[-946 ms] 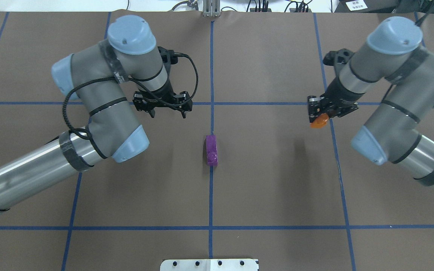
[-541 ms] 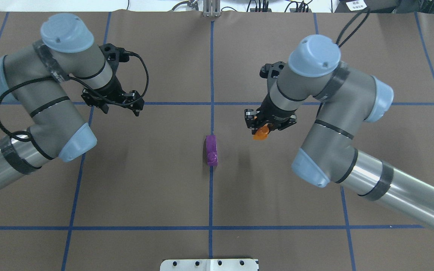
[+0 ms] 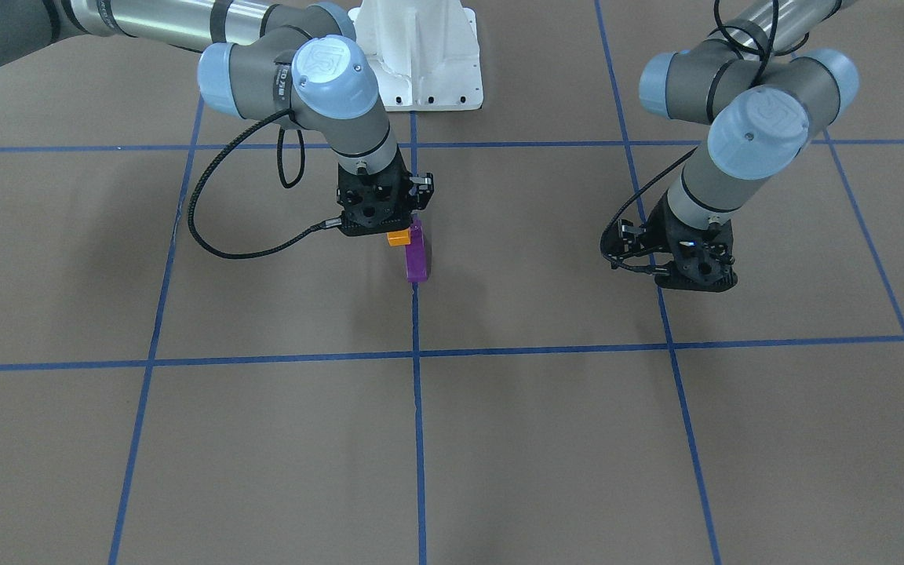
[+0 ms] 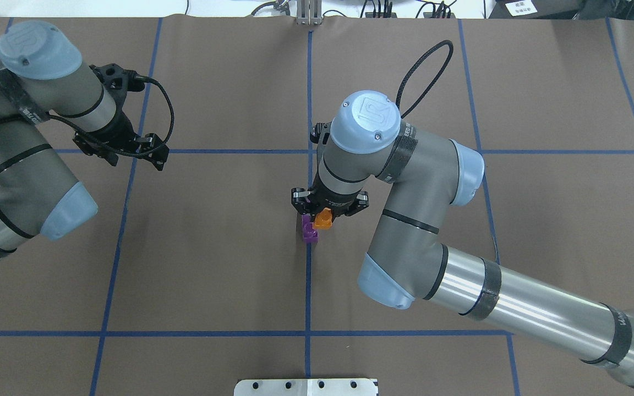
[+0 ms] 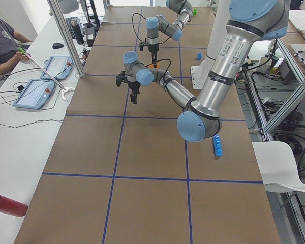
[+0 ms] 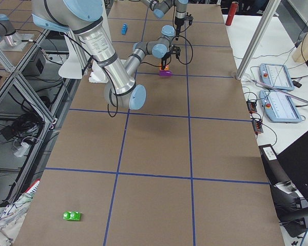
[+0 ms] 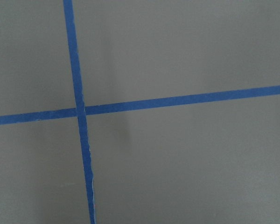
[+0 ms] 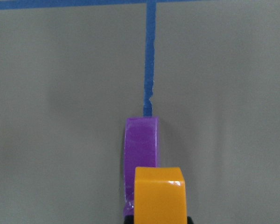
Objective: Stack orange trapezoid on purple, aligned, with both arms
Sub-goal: 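Carry the orange block above the purple block with the right gripper while the left withdraws, then lower and align the orange block onto the purple block with the right gripper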
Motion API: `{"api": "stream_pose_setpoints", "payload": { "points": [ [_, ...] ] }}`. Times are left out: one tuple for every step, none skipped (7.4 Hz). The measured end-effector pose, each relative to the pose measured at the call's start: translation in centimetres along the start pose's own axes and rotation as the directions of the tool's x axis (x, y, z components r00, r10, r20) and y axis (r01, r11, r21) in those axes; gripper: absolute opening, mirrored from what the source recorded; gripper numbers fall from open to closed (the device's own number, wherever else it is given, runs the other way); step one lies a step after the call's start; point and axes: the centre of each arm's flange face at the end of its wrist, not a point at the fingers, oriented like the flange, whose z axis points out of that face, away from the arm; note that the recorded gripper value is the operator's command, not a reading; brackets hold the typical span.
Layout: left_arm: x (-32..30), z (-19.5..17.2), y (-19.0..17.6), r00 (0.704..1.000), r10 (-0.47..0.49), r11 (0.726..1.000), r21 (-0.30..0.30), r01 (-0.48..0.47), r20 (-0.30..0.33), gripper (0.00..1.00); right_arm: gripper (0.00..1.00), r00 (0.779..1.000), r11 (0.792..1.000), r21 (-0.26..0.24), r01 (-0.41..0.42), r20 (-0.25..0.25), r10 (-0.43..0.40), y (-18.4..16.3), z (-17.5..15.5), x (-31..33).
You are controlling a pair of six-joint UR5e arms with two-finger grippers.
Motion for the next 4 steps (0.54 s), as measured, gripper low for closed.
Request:
{"api": "stream_pose_setpoints", "payload": {
  "points": [
    [0.04,-0.09,0.04,1.000,-0.001,1.000,0.001,0.001,-0.001,1.00,0.00,1.000,1.000,0.000,0.004,-0.002,-0.004,0.31,0.26,-0.17],
    [0.08,-0.17,0.08,1.000,-0.002,1.000,0.002,0.002,-0.002,1.00,0.00,1.000,1.000,0.000,0.007,-0.004,-0.008,0.56,0.45,-0.31],
    [0.12,-0.23,0.11,1.000,-0.003,1.000,0.003,0.003,-0.003,1.00,0.00,1.000,1.000,0.003,0.012,-0.007,-0.012,0.85,0.71,-0.48],
    [0.15,-0.26,0.13,1.000,-0.004,1.000,0.004,0.004,-0.004,1.00,0.00,1.000,1.000,0.011,0.019,-0.013,-0.018,1.18,1.05,-0.70]
  ]
}}
